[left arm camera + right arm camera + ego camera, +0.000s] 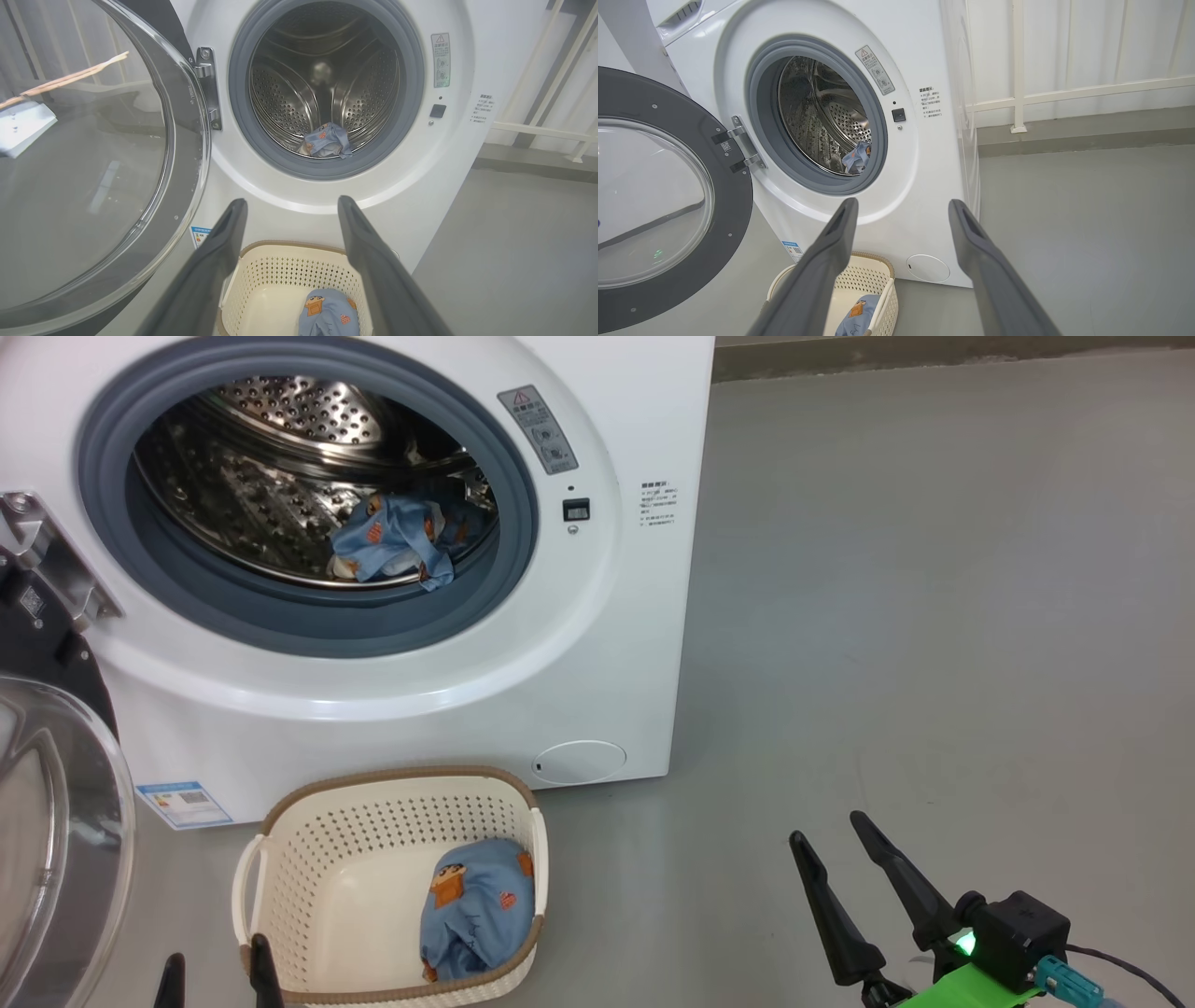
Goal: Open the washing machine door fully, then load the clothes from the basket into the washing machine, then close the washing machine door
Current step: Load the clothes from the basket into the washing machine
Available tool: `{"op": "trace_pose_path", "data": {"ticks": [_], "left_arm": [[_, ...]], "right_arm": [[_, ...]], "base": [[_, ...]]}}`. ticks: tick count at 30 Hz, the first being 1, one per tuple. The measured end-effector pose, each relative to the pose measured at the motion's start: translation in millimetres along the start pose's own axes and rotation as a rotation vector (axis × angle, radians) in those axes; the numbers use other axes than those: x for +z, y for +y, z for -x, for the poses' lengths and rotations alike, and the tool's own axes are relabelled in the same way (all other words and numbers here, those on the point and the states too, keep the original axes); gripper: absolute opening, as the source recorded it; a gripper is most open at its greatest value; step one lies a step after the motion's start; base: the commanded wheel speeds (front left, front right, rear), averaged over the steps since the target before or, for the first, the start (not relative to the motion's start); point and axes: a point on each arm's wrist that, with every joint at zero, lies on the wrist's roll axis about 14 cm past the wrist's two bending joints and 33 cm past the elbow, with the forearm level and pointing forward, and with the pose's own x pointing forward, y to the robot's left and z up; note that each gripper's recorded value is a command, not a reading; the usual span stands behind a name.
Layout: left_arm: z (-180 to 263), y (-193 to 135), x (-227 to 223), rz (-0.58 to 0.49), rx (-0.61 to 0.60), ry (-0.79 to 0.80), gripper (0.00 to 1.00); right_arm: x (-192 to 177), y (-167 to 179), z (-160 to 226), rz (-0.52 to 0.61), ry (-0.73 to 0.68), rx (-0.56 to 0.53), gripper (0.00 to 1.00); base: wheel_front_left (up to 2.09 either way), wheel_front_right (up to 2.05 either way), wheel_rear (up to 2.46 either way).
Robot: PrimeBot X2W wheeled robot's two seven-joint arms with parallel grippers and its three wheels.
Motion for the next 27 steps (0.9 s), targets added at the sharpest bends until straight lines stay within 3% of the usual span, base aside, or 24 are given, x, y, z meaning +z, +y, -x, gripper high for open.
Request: {"op": "trace_pose_path", "data": {"ticks": [27], "left_arm": [[-23.7,-17.9,-9.9,0.004,-0.029,0.016,1.0]], "right_arm": [[-19.8,-2.2,-12.4,-0.017,0.055,0.005,1.0]], "base": [[0.0,0.0,0.0]]}}
